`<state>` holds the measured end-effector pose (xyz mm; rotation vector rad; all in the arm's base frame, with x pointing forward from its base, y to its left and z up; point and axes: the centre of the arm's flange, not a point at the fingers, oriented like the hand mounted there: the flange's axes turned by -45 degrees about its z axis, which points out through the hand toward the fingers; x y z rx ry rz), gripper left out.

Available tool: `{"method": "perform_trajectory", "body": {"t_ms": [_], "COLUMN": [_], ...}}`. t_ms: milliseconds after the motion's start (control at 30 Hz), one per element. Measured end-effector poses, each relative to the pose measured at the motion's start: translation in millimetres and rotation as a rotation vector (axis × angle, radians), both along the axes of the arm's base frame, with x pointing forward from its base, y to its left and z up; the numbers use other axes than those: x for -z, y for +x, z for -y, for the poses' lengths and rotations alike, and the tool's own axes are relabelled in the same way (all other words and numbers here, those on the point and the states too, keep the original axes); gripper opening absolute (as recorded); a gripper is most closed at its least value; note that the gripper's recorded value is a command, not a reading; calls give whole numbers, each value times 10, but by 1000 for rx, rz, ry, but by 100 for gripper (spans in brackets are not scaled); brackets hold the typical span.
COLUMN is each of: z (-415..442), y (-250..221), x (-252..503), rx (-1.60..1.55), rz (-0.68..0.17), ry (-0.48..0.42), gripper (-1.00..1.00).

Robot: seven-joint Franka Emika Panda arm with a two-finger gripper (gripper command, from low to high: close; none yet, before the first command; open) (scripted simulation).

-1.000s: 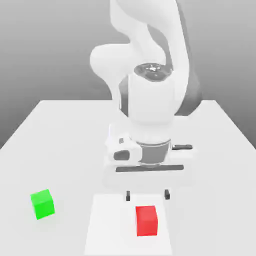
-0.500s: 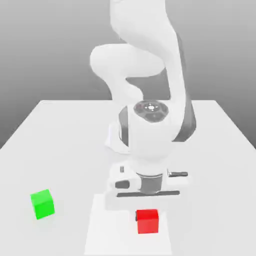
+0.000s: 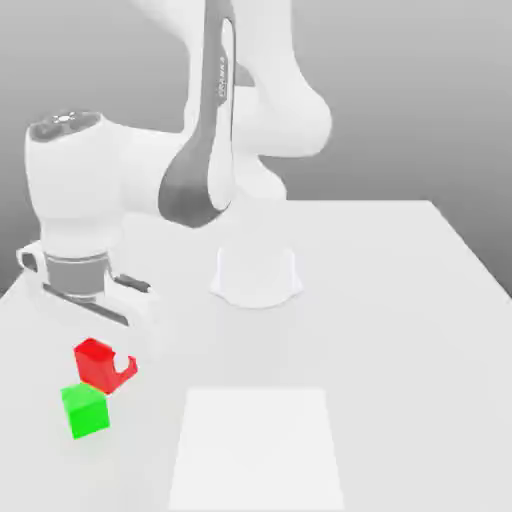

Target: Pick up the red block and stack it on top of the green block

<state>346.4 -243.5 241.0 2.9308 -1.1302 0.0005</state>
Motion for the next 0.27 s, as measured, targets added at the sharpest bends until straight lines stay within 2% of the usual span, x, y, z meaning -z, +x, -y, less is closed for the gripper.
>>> {"method": "perform_trajectory", "body": {"t_ms": [33,167,200,267], "z": [128,-69,-75,-75], "y": [-87,54,52,52], "x": [71,499,569,569], "rx": [39,-17,-17,-17], "rz": [0,0,0,0], "ry": [1,1,0,0], "gripper": [-100,-100,100,100]}}
